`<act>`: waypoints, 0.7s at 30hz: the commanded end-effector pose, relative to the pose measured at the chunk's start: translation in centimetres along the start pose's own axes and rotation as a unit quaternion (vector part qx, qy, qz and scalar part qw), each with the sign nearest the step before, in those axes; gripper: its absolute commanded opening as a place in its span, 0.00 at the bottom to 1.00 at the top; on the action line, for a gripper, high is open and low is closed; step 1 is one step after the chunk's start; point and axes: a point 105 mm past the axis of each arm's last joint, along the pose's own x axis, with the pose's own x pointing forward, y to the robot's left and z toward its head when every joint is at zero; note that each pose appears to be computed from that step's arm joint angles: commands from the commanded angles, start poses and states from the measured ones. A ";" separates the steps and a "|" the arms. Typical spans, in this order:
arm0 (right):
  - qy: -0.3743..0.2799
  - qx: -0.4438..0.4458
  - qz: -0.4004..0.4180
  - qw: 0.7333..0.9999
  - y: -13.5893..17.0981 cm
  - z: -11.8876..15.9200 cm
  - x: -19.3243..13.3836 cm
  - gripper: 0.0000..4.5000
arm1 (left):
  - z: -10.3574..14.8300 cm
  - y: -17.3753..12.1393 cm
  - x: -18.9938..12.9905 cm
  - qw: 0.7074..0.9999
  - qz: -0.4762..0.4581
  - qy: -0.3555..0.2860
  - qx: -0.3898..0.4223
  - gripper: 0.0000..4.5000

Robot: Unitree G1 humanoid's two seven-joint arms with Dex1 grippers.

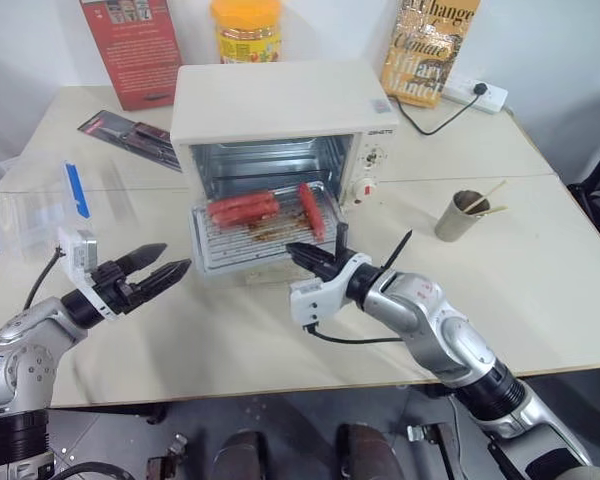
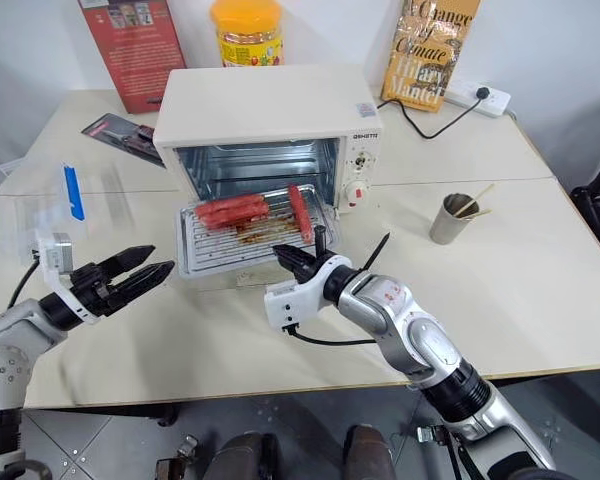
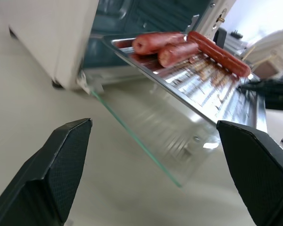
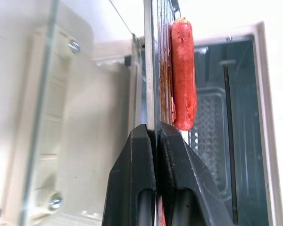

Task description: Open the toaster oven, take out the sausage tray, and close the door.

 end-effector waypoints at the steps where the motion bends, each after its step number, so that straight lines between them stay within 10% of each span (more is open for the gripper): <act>1: -0.032 -0.017 -0.052 0.998 -2.6 1.1 -1.2 0.01 | 1.2 -1.6 0.1 0.998 -0.015 -0.012 -0.052 1.00; 21: -0.069 -0.029 -0.048 0.996 -2.5 1.6 -1.7 0.00 | 0.8 -2.6 2.1 0.965 -0.045 -0.006 -0.259 0.91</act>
